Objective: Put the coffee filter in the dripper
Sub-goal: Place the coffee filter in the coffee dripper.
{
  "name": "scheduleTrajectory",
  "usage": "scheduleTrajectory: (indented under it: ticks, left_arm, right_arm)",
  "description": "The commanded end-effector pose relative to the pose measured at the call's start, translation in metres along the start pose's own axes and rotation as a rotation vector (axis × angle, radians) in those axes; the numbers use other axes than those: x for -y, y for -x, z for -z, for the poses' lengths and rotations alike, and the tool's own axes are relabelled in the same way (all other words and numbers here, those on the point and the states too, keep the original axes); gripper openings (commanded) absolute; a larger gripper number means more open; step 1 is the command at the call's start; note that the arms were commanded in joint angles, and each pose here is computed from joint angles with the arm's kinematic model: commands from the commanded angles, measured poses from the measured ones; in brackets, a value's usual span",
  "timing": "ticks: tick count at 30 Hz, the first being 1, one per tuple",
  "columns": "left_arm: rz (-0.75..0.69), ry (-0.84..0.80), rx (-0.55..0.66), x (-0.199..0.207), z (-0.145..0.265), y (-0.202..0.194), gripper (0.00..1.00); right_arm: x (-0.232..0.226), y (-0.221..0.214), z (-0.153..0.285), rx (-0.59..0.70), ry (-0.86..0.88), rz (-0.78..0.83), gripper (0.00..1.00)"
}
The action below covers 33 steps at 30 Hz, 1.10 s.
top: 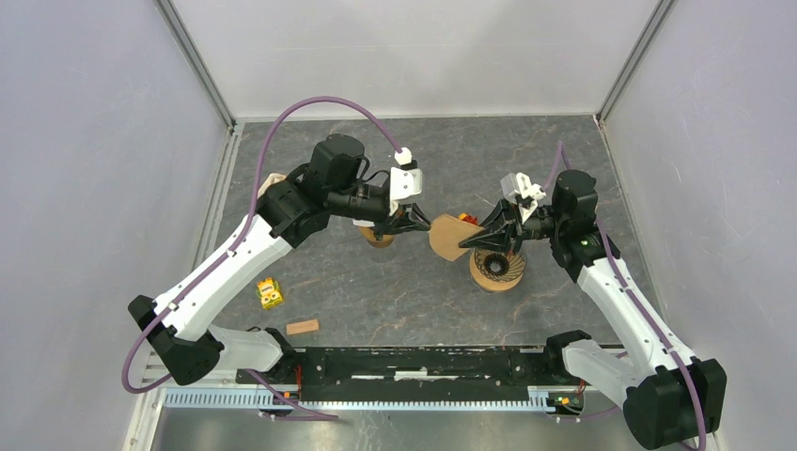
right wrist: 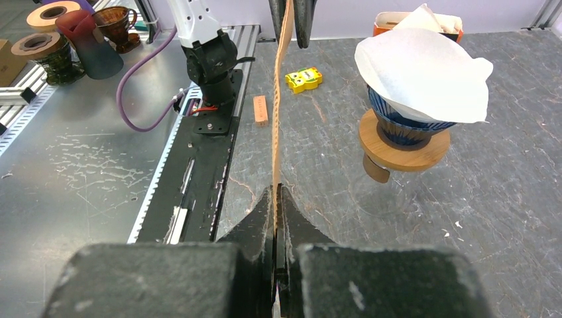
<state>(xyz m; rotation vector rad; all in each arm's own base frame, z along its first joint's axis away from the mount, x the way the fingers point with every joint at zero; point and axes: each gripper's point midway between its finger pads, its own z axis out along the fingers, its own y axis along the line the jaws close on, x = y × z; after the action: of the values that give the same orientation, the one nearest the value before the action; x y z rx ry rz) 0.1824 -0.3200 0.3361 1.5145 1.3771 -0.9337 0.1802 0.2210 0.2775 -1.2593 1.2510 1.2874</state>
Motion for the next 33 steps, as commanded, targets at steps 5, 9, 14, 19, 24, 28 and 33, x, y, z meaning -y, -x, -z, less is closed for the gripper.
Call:
scheduleTrajectory:
  ticks: [5, 9, 14, 19, 24, 28, 33]
  left_arm:
    - [-0.005, -0.012, 0.051, -0.002, -0.003, 0.01, 0.16]
    - [-0.007, -0.025, 0.056, 0.001, -0.002, 0.008, 0.15]
    - [-0.014, -0.046, 0.061, 0.005, 0.002, 0.004, 0.15]
    - [-0.003, -0.054, 0.073, 0.006, 0.001, 0.003, 0.15]
    - [0.029, -0.083, 0.101, 0.008, 0.0, 0.009, 0.16]
    - [0.049, -0.093, 0.11, 0.008, -0.002, 0.01, 0.17]
    - [0.07, -0.114, 0.125, 0.01, -0.002, 0.013, 0.17]
  right_arm:
    - [-0.007, 0.007, 0.001, 0.013, 0.025, 0.043, 0.0]
    - [-0.009, 0.006, 0.001, 0.013, 0.031, 0.043, 0.0]
    - [-0.009, 0.006, 0.001, 0.014, 0.034, 0.043, 0.0]
    - [-0.009, 0.006, 0.001, 0.014, 0.034, 0.044, 0.0]
    - [-0.007, 0.005, 0.001, 0.013, 0.023, 0.043, 0.0]
    - [-0.006, 0.005, 0.001, 0.011, 0.014, 0.044, 0.0]
    - [-0.004, 0.004, 0.001, 0.008, 0.001, 0.049, 0.0]
